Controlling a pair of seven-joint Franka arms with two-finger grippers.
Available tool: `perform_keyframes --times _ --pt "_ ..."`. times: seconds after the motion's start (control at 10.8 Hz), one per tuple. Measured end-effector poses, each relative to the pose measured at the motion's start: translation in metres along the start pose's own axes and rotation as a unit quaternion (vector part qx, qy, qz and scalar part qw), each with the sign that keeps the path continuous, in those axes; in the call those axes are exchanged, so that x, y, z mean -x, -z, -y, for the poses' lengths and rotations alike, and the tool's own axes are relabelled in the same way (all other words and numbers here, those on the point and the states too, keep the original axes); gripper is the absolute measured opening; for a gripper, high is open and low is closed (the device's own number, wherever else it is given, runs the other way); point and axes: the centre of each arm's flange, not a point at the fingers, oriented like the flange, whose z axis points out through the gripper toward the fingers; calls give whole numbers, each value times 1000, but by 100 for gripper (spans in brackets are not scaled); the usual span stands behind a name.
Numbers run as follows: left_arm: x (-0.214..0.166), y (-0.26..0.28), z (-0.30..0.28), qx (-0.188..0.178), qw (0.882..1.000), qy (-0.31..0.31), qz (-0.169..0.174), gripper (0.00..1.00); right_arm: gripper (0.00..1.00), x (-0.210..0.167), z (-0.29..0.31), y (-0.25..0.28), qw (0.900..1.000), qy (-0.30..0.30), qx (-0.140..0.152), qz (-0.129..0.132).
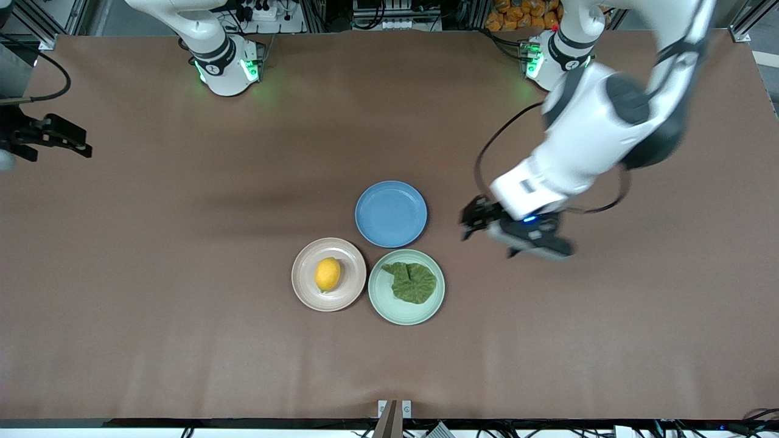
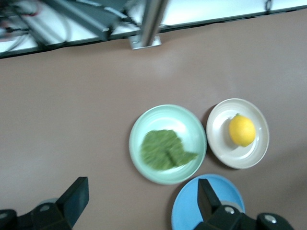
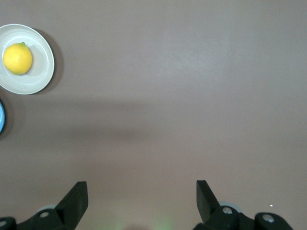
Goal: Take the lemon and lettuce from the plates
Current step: 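Reach the left gripper down to the lettuce while the right gripper approaches the lemon, then grasp the lettuce with the left gripper while the right gripper grasps the lemon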
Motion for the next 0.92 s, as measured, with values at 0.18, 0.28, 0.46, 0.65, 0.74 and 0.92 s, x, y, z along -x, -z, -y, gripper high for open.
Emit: perform_keyframes --times 0.18,0.28,0.46,0.65,0.74,0.92 --pt "5 -62 -26 13 999 -37 -14 100 100 -13 32 -13 1000 -20 -5 3" --pt "6 -87 -29 17 998 -66 -15 100 100 -21 54 -23 1000 -27 -7 7" --pt "9 -143 -36 30 994 -97 -31 100 100 -38 99 -47 1000 -25 -12 14" --pt "23 -198 -49 38 991 -116 -49 100 100 -55 136 -80 999 -17 -12 28" --pt "32 -222 -54 37 990 -123 -53 100 100 -64 157 -101 999 -6 -9 36" --pt "46 -257 -53 29 989 -133 -54 100 100 -79 199 -140 999 16 -10 39"
